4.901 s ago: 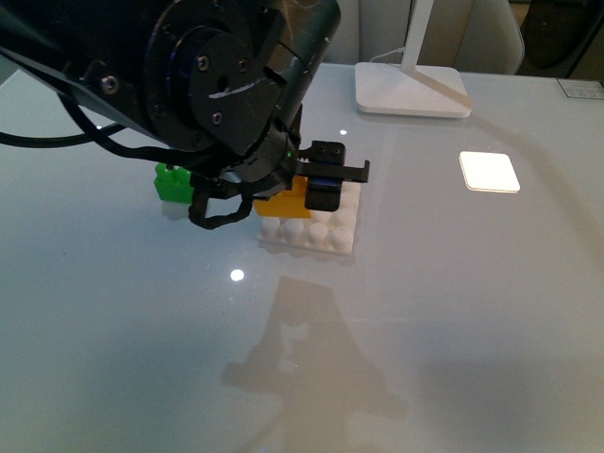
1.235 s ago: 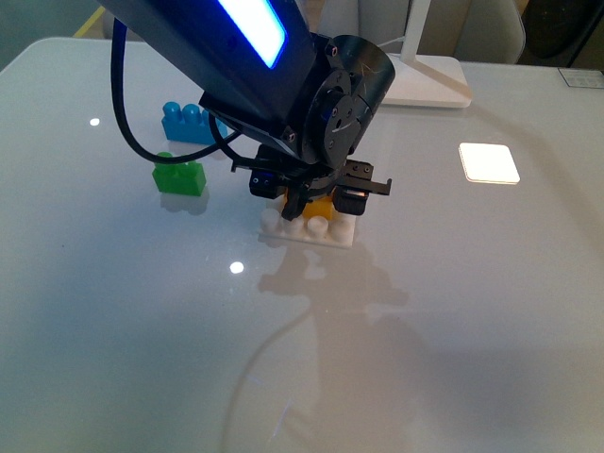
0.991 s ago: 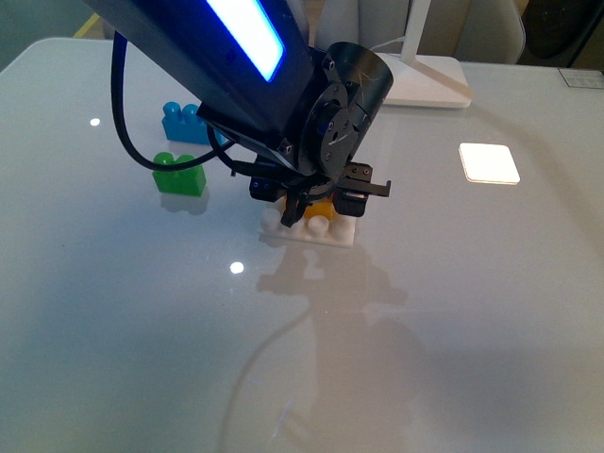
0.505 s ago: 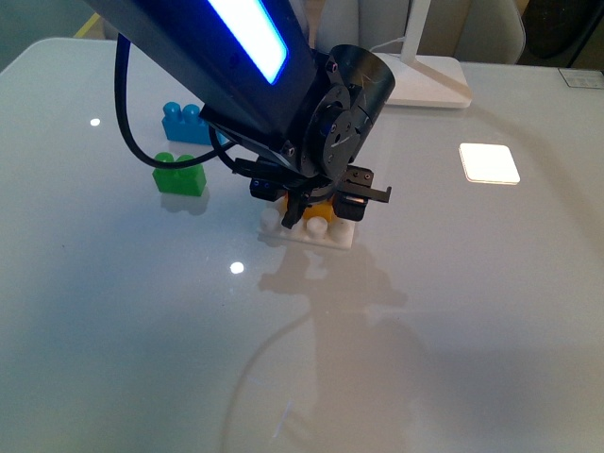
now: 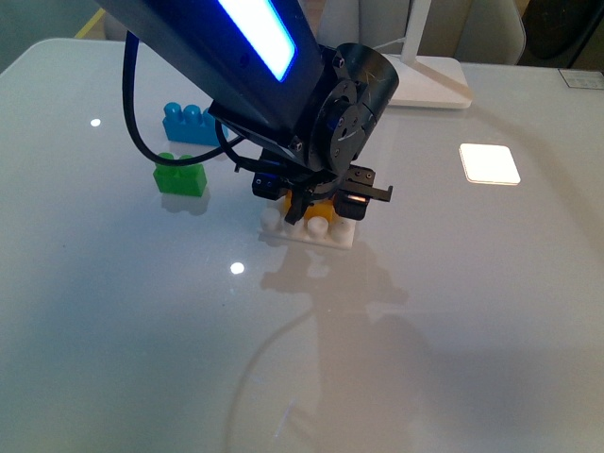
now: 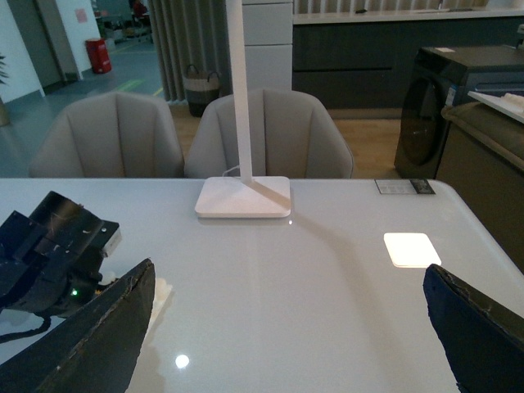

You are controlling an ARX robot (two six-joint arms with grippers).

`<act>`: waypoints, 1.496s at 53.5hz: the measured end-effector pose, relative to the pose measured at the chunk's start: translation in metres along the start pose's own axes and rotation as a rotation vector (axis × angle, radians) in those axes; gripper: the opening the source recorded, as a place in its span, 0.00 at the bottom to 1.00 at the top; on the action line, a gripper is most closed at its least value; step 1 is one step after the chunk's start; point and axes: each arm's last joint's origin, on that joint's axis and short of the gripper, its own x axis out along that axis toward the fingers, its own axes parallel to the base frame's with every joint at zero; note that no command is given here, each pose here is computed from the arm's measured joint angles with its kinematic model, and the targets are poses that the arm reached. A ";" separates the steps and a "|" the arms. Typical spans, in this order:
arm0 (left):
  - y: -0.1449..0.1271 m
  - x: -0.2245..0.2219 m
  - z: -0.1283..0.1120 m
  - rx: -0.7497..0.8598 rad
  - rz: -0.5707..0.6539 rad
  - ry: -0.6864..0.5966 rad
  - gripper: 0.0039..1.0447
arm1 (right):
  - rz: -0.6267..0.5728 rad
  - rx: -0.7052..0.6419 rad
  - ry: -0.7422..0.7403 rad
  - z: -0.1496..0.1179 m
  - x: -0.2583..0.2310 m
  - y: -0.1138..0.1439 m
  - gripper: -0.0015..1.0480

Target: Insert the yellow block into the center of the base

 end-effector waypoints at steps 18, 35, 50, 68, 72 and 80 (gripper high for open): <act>0.000 0.001 -0.001 -0.007 -0.004 0.003 0.60 | 0.000 0.000 0.000 0.000 0.000 0.000 0.92; 0.000 0.001 0.000 -0.010 -0.009 0.004 0.60 | 0.000 0.000 0.000 0.000 0.000 0.000 0.92; 0.010 -0.003 -0.007 -0.086 -0.072 0.046 0.88 | 0.001 0.000 0.000 0.000 0.000 0.000 0.92; 0.036 -0.060 0.005 -0.203 -0.115 0.010 0.93 | 0.001 0.000 0.000 0.000 0.000 0.000 0.92; 0.046 -0.077 0.010 -0.233 -0.119 -0.027 0.93 | 0.000 0.000 0.000 0.000 0.000 0.000 0.92; 0.065 -0.113 0.010 -0.268 -0.131 -0.096 0.93 | 0.000 0.000 0.000 0.000 0.000 0.000 0.92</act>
